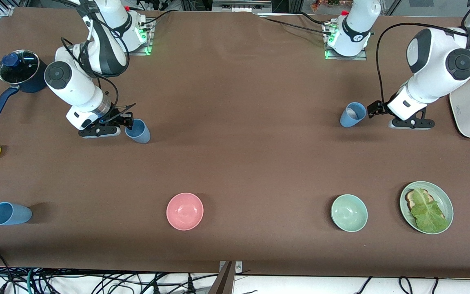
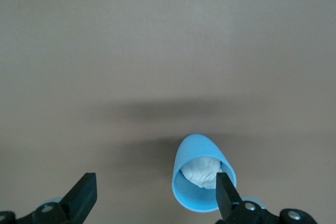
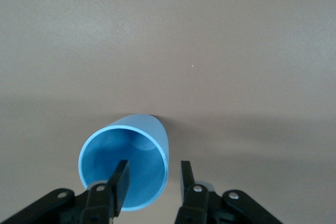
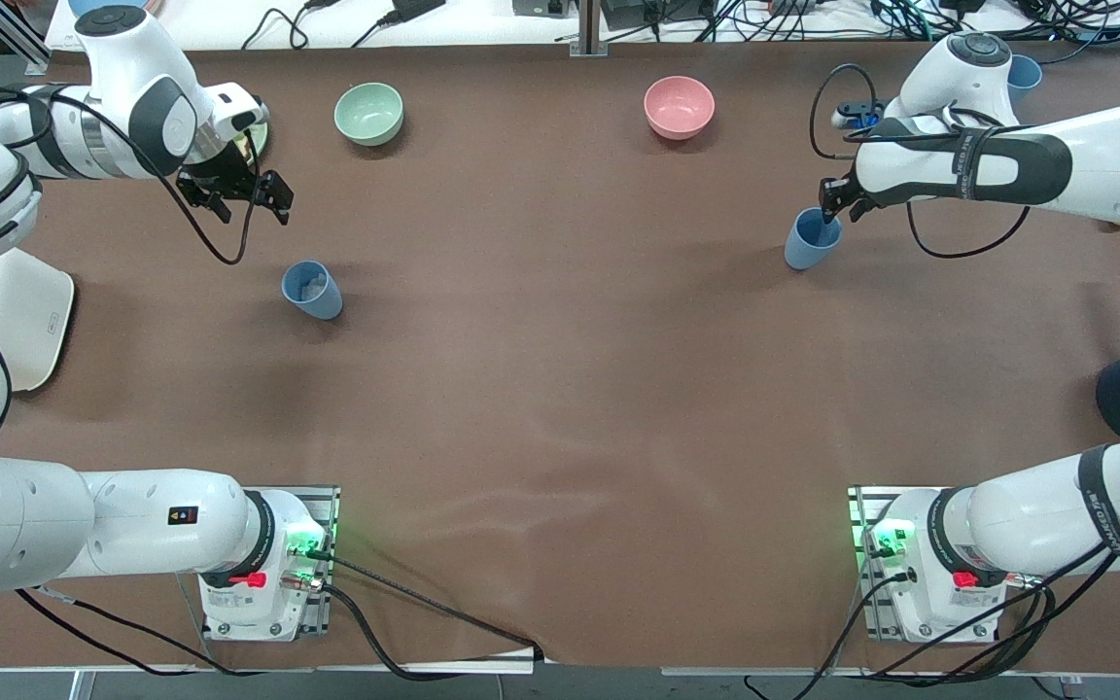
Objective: Stack blue cups with both arms
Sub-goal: 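Close the right gripper on its cup while the left gripper grasps its cup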
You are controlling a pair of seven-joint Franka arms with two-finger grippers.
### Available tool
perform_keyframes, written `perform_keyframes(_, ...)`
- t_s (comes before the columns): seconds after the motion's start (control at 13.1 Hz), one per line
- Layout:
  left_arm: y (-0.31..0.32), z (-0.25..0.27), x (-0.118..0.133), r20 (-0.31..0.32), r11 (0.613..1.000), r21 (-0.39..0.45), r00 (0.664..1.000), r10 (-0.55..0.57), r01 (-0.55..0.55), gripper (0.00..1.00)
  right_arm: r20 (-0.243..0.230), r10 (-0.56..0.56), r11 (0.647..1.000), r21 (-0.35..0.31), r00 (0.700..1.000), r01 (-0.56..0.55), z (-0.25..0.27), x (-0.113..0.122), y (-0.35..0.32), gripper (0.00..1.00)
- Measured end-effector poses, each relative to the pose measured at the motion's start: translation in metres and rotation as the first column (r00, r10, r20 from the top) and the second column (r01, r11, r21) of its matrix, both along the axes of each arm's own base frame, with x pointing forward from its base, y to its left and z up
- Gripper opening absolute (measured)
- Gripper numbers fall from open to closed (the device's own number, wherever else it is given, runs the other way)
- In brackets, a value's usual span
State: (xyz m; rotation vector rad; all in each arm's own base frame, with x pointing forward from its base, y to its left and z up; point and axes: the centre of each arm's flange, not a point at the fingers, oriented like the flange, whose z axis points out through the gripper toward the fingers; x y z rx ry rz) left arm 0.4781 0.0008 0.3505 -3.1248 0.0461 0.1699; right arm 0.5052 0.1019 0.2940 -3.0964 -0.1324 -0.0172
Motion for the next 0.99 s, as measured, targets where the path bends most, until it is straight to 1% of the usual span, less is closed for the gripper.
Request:
perform_keyframes(0.3, -0.001, -0.032, -0.025, -0.041, 1.0, 0.0, 0.999, -0.003, 0.003, 1.0, -0.001, -0.001, 1.0, 0.001, 1.0, 0.001, -0.01, 0.001, 0.0, 0.47)
perform_keyframes(0.53, -0.005, -0.043, -0.041, -0.062, 1.0, 0.002, 0.998, -0.013, 0.014, 1.0, -0.005, -0.001, 1.0, 0.002, 1.0, 0.001, -0.016, 0.001, 0.0, 0.47)
perform_keyframes(0.61, -0.005, -0.045, -0.045, -0.067, 1.0, 0.002, 0.998, -0.014, 0.014, 1.0, -0.006, -0.002, 1.0, 0.001, 1.0, 0.002, -0.017, 0.001, 0.0, 0.43)
perform_keyframes(0.69, -0.005, -0.048, -0.048, -0.069, 1.0, 0.002, 0.998, -0.014, 0.014, 1.0, -0.008, -0.002, 1.0, 0.001, 1.0, 0.002, -0.018, 0.001, 0.0, 0.43)
perform_keyframes(0.76, -0.005, -0.052, -0.051, -0.067, 1.0, 0.002, 0.998, -0.014, 0.014, 1.0, -0.009, -0.002, 1.0, 0.001, 1.0, 0.002, -0.019, 0.001, 0.0, 0.36)
perform_keyframes(0.84, -0.005, -0.056, -0.053, -0.058, 1.0, 0.002, 0.998, -0.014, 0.014, 1.0, -0.011, -0.002, 1.0, 0.001, 1.0, 0.002, -0.02, 0.001, 0.0, 0.31)
perform_keyframes(0.91, -0.005, -0.06, -0.055, -0.048, 1.0, 0.002, 0.999, -0.014, 0.015, 1.0, -0.012, -0.002, 1.0, 0.001, 1.0, 0.002, -0.02, 0.001, 0.0, 0.31)
perform_keyframes(0.99, -0.005, -0.064, -0.056, -0.038, 1.0, 0.001, 0.999, -0.015, 0.015, 1.0, -0.012, -0.002, 1.0, 0.001, 1.0, 0.002, -0.021, 0.001, 0.0, 0.26)
